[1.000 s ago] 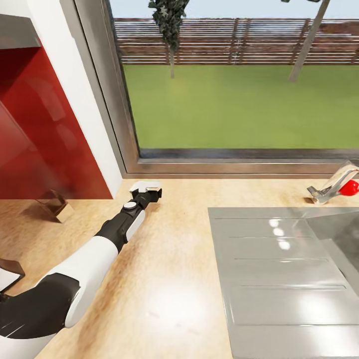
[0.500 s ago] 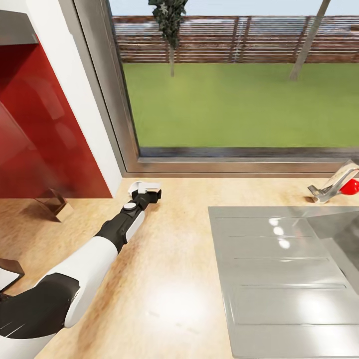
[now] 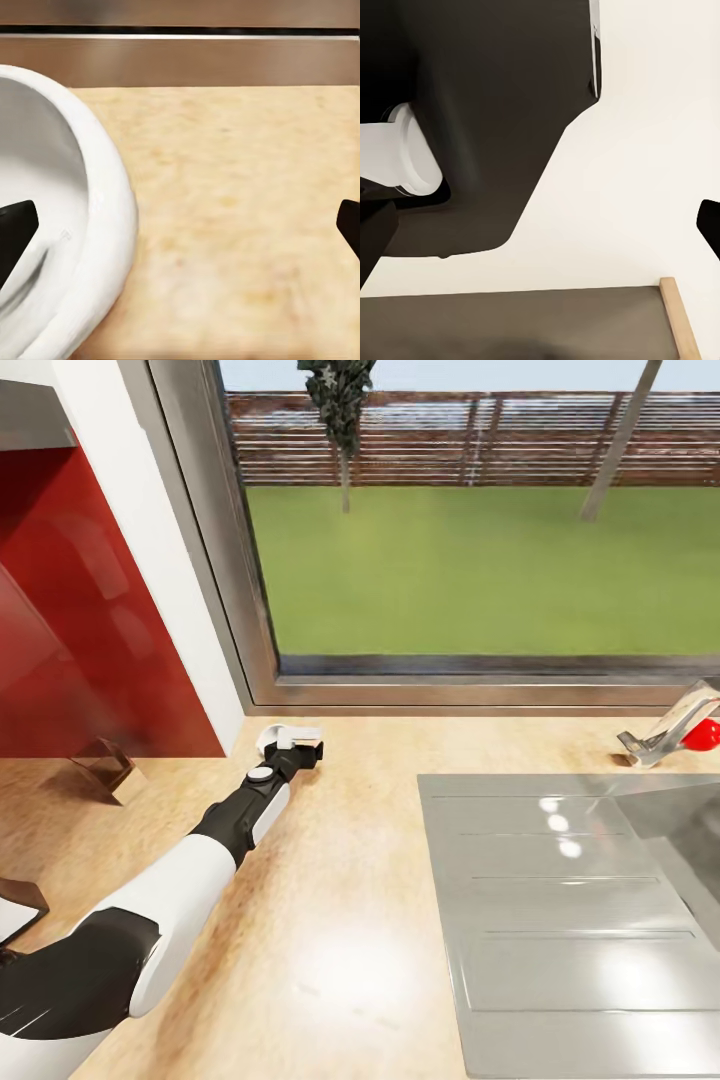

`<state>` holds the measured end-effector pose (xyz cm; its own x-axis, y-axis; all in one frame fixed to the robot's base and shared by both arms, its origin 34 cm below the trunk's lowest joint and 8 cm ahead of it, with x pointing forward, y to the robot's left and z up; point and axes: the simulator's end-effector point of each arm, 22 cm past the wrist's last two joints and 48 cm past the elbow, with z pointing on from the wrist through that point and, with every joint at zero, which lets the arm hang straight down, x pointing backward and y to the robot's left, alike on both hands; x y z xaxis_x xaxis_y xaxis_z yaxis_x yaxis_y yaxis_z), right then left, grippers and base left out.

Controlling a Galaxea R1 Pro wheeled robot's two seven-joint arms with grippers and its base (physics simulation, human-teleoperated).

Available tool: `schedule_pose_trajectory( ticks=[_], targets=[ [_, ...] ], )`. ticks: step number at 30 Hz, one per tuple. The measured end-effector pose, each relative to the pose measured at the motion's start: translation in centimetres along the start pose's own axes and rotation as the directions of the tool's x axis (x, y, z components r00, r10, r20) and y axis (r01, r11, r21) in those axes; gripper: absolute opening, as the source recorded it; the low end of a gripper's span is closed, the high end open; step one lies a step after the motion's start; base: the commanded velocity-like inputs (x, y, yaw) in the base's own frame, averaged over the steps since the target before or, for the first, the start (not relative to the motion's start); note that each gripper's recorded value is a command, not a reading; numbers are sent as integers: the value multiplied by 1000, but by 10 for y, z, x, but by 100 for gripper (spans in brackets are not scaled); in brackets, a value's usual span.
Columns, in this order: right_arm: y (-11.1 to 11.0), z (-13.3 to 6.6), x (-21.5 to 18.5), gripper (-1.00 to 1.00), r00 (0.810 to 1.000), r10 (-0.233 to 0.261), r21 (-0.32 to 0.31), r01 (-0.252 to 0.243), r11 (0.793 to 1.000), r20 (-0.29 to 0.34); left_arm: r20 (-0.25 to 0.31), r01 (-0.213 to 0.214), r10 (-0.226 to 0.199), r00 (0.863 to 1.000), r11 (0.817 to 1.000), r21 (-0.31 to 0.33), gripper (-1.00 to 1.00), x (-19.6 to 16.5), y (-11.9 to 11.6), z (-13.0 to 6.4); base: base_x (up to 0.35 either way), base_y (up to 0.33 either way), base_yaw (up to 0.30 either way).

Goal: Set up a coffee station on the kitchen countertop: keep the coffee maker on the countertop, move the bottle of coffee from the kitchen shelf to the counter next to the coffee maker, place a paper coffee filter on top of the coffee maker, put the saucer next to the coffee maker with the coffee cup on the saucer, and place the electric kettle next to the coffee maker.

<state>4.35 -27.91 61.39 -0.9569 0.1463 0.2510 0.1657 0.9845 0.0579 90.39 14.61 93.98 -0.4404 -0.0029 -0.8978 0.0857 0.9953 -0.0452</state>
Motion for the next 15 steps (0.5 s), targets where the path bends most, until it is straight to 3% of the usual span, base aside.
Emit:
schedule_pose_trajectory(
  ticks=[15],
  targets=[
    [0,0,0,100,1000,0,0,0,1000,1,10,-4,4,1000,1000,8,-100,-6,-4,-1,0,0,0]
  ],
)
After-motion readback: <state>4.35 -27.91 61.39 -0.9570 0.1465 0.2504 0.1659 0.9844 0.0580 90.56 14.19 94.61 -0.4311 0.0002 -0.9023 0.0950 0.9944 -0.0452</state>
